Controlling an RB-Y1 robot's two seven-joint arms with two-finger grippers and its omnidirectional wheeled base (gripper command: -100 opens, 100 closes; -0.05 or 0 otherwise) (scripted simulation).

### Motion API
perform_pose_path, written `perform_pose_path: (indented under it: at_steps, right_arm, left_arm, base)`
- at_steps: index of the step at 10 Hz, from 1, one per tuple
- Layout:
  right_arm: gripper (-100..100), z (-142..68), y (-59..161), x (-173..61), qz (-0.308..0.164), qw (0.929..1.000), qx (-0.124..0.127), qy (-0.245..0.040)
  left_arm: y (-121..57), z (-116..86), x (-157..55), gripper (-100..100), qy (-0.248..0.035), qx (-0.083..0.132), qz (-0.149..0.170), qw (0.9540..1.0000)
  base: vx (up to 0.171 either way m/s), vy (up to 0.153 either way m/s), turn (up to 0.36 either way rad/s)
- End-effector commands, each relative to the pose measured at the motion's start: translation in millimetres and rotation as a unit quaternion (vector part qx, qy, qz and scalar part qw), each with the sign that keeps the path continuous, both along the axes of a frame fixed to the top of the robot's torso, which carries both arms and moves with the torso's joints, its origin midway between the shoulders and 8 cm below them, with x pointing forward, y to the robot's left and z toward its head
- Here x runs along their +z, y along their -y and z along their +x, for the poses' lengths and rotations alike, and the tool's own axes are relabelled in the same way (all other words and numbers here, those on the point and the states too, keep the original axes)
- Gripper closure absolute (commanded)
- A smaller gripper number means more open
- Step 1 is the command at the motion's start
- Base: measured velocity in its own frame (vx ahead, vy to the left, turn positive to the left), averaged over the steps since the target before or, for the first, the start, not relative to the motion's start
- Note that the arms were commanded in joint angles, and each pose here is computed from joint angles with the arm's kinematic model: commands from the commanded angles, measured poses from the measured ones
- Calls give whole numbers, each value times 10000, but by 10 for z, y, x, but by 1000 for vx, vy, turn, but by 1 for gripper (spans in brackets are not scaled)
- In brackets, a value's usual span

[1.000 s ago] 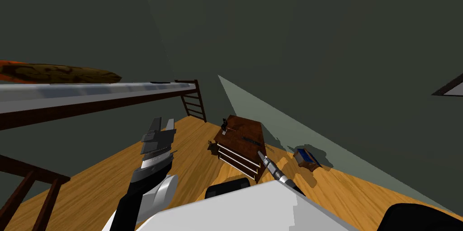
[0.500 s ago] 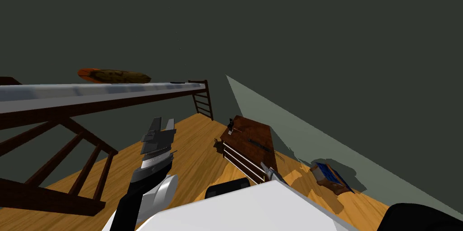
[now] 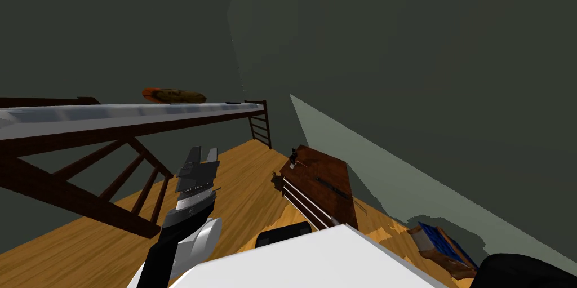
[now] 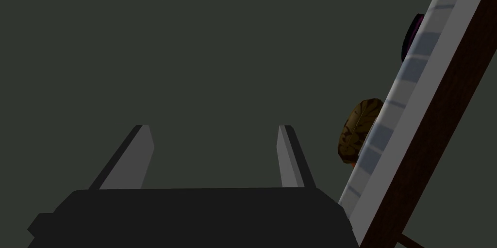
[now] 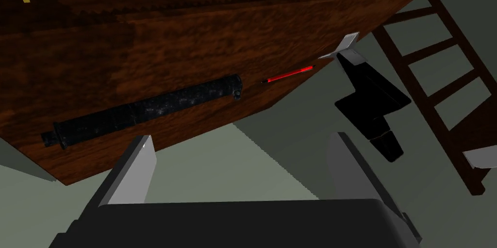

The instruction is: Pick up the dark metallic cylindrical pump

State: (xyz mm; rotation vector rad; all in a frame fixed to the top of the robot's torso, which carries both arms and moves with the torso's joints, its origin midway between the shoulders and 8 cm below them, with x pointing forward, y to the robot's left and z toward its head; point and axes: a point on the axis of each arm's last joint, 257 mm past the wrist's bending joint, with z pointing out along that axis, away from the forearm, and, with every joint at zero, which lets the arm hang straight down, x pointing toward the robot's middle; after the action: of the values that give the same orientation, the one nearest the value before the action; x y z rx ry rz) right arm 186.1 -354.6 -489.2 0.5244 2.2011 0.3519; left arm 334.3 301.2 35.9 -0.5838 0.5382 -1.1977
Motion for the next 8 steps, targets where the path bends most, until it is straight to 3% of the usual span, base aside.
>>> perform_pose_path:
  at_steps: [1,2,3,5,6,7,8]
  right_arm:
    - [-100,-147,64,-156,-150,9996,44,-216]
    - [-100,-190,88,-189,-164,9995,25,-269]
    - [-100,-404,188,-355,-438,9972,169,-585]
    - [-100,-455,216,-389,-453,9968,149,-646]
    - [-100,-675,331,-533,-727,9923,296,-958]
    - [-100,-729,359,-563,-742,9916,277,-1020]
    - [-100,-946,484,-681,-1010,9852,428,-1318]
  left_arm:
    - [0,0,0,0,0,0,0,10000]
    - [-1,0,0,0,-1,1,0,10000]
    - [-1,0,0,0,-1,1,1,10000]
    - [-1,0,0,0,-1,1,0,10000]
    - [-1,0,0,0,-1,1,1,10000]
    - [0,0,0,0,0,0,0,10000]
    - [-1,0,0,0,-1,1,1,10000]
  base:
    - [30,10,199]
    - [13,1,1]
    - [30,15,283]
    - [23,7,96]
    - [31,18,287]
    - [32,8,217]
    - [38,14,357]
